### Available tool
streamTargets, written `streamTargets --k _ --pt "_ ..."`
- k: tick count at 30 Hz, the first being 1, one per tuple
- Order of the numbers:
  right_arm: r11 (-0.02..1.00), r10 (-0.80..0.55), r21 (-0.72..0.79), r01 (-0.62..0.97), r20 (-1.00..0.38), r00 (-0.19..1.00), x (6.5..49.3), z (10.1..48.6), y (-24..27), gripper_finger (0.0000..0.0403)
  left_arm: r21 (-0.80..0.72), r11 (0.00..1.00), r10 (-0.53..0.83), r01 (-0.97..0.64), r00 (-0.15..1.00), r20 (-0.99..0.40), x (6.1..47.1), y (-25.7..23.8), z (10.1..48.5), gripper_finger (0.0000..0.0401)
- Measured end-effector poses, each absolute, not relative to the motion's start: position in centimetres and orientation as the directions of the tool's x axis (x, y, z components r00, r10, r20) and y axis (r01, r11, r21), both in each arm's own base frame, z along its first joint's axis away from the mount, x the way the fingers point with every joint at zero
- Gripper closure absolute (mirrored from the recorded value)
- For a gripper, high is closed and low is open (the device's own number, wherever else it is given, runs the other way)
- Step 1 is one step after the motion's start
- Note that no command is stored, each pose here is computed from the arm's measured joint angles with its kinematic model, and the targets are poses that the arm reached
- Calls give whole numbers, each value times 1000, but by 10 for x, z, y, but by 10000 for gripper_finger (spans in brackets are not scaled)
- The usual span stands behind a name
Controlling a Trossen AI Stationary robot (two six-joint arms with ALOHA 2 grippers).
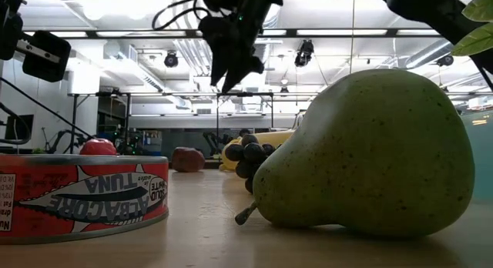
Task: Pick & Place Food Item
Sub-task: Put the yellow water bottle into the green bin
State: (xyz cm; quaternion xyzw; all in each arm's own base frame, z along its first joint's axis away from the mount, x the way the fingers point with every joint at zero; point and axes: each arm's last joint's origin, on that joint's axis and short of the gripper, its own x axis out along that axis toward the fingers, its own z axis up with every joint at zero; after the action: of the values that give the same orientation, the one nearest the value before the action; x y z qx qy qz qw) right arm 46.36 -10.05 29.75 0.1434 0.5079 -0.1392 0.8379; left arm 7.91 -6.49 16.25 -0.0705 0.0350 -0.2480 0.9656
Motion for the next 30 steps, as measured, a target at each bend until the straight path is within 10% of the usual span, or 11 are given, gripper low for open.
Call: streamTargets --k 30 --pt "910 -28 91 405 -960 279 476 238 -109 136 -154 867 -483 474 875 -32 79 -65 163 401"
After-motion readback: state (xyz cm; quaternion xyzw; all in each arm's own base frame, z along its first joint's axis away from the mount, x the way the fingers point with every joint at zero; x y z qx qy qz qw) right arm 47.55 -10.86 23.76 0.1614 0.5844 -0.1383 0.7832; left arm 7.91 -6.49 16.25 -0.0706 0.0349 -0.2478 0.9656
